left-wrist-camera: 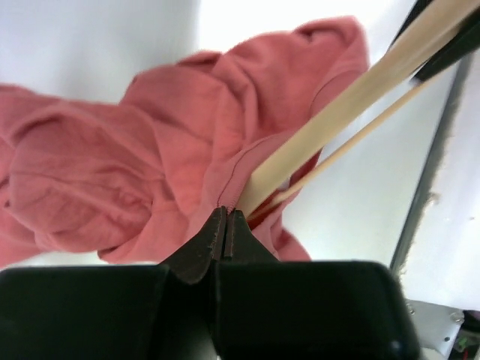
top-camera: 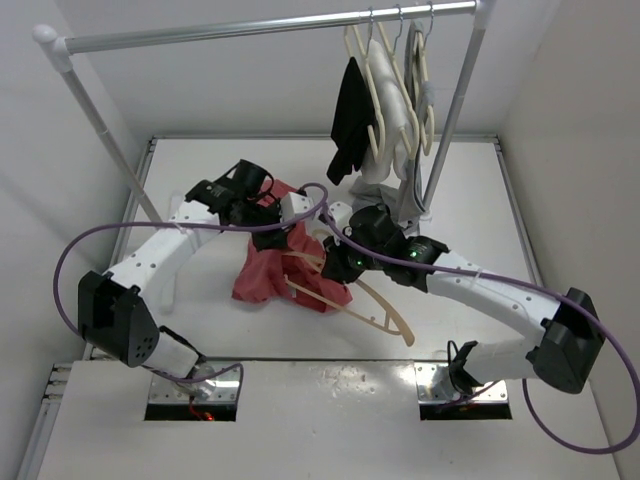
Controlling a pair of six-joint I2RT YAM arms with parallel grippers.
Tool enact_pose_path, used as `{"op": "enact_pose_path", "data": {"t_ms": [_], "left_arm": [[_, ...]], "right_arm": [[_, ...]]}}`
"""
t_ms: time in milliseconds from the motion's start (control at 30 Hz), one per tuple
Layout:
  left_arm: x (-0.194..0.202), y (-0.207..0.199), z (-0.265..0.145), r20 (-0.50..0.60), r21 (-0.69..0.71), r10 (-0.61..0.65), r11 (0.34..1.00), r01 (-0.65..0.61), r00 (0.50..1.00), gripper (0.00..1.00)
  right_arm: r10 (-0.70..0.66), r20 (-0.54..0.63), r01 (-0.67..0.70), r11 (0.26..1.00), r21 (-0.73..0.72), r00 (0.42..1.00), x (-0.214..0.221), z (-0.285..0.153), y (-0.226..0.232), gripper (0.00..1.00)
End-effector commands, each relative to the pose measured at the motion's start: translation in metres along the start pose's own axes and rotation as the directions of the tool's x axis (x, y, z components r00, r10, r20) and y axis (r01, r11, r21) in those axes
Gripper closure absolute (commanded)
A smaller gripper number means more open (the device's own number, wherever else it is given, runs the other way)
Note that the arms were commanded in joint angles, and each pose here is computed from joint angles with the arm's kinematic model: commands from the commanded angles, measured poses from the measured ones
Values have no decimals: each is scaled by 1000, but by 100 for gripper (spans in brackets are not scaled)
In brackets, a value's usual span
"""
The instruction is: Place the t-shirt on the hanger
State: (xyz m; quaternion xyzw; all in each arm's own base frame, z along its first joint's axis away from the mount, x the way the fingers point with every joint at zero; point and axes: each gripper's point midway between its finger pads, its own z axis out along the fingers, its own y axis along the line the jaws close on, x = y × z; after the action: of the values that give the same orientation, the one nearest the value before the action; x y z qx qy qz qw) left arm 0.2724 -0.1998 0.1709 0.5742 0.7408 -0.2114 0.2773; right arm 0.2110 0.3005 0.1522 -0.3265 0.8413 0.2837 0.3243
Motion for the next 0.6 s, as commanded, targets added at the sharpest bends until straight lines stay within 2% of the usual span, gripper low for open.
{"op": "enact_pose_path", "data": {"t_ms": [0, 167, 267, 367, 433, 467, 567], "left_arm": [[-46, -11, -24, 150, 26, 35, 999, -40, 988, 100], [-92, -20, -44, 272, 59, 43, 996, -62, 961, 100], [-118, -26, -54, 305, 46, 70, 995, -89, 950, 100], [-126, -30, -55, 318, 63, 57, 995, -81, 946, 100], [-117, -31, -50, 298, 62, 58, 995, -81, 953, 100], [-101, -29, -40, 252, 56, 47, 996, -63, 966, 97], [-84, -23, -37, 201, 4, 87, 996, -89, 976, 67]], "right_arm": [[-40, 123, 49, 996, -75, 992, -36, -4, 21, 100], [-53, 200, 80, 989, -125, 978, -54, -10, 39, 100], [-61, 170, 85, 987, -137, 983, -46, 3, 44, 100], [-65, 163, 86, 988, -131, 984, -44, 10, 44, 100], [-67, 203, 89, 991, -104, 977, -52, 8, 40, 100], [-57, 215, 79, 992, -96, 975, -53, 7, 39, 100], [-58, 248, 76, 995, -62, 967, -53, 2, 32, 100]]}}
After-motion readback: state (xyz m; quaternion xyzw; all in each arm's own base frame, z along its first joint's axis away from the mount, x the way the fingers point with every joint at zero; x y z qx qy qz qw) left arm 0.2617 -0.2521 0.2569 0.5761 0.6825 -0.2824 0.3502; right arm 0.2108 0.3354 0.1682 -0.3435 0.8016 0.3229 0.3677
